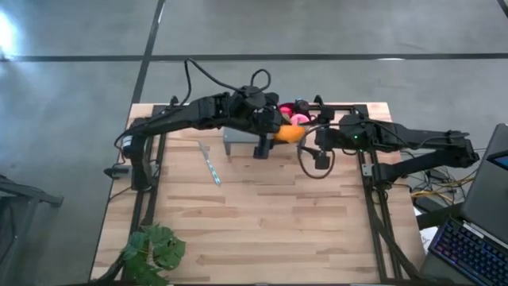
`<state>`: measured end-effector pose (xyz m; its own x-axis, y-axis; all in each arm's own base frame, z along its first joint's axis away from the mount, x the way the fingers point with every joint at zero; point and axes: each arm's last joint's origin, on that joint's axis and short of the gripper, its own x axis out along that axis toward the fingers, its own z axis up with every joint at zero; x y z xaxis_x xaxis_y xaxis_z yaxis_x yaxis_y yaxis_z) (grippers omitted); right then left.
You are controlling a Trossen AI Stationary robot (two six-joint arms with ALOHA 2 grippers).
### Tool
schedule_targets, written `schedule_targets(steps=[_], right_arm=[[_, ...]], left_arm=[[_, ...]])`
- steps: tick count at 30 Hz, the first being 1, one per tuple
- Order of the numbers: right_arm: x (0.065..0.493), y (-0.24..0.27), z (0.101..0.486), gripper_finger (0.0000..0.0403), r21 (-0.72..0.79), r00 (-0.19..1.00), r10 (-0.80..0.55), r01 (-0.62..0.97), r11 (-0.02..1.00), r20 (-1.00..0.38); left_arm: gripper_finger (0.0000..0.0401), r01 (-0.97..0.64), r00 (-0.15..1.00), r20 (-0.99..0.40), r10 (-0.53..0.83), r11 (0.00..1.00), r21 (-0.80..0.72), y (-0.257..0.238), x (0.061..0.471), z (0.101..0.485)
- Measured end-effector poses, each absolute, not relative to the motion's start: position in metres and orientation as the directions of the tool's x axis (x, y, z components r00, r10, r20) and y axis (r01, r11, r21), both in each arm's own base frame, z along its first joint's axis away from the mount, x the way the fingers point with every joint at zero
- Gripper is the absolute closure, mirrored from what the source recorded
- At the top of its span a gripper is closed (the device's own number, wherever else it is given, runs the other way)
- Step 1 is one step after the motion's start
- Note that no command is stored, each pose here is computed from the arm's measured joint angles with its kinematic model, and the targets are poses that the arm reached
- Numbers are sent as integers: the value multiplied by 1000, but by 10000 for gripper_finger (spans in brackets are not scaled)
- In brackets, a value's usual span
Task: Pick & Place Fruit
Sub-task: Put the mango into the purple bowl on the shelf
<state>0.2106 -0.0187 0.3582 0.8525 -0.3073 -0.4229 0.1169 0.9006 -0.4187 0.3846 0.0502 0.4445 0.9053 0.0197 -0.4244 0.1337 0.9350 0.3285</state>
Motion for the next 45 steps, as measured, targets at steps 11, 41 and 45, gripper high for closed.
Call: schedule_targets(steps=[11,41,45], right_arm=[[158,-13,362,117,-351,960,-198,120,929,-196],[186,-10,360,129,-307,997,-69,78,948,41],[189,-10,361,121,-308,997,-68,76,948,37]], left_arm=[[149,169,972,-208,-110,941,294,46,366,447],[149,161,974,106,-199,943,290,44,363,402],[149,160,974,106,-198,944,290,44,362,402]])
